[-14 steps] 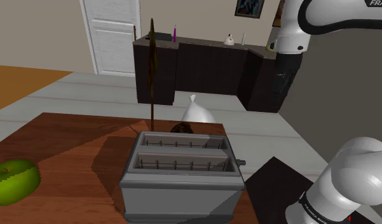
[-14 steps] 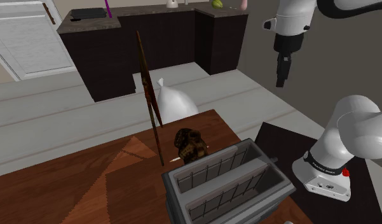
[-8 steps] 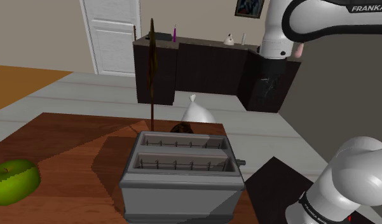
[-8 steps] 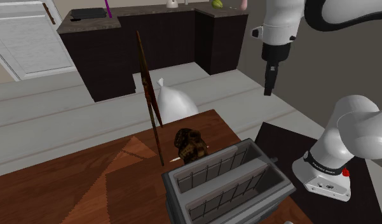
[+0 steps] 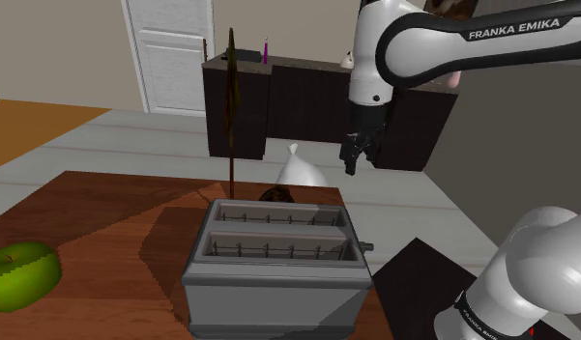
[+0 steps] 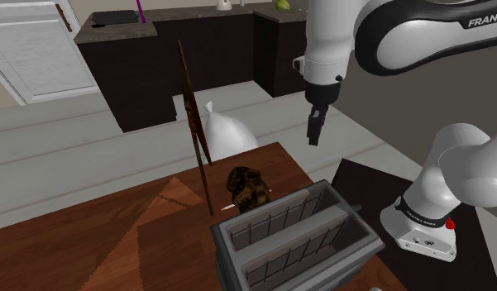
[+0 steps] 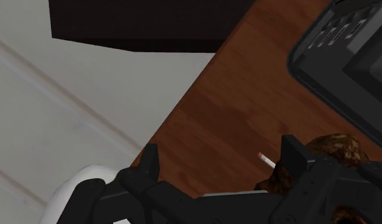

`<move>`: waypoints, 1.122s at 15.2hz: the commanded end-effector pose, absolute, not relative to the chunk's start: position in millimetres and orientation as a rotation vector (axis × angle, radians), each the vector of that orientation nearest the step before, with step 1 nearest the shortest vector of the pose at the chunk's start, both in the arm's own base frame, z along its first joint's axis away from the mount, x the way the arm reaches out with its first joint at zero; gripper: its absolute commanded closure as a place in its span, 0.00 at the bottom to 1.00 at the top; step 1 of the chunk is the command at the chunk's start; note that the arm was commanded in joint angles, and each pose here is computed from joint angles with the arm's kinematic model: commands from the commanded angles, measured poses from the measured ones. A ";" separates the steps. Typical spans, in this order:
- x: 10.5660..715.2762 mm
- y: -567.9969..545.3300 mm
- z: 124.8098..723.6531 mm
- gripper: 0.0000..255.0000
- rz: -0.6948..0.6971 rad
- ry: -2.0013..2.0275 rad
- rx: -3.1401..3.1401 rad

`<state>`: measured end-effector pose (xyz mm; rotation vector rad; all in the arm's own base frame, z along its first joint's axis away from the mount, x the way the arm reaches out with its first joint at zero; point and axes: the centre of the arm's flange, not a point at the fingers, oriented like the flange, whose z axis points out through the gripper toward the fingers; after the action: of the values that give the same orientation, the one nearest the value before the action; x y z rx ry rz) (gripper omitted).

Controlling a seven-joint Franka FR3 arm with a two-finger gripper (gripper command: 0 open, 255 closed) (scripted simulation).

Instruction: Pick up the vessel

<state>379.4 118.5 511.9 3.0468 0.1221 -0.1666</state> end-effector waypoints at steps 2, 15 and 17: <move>402.9 145.9 497.1 0.00 -0.144 0.108 3.043; 500.7 269.9 436.3 0.00 -0.054 0.052 3.017; 502.4 271.9 430.0 0.00 -0.053 0.051 3.017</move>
<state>500.3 269.0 435.9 3.0168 0.0534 -0.0560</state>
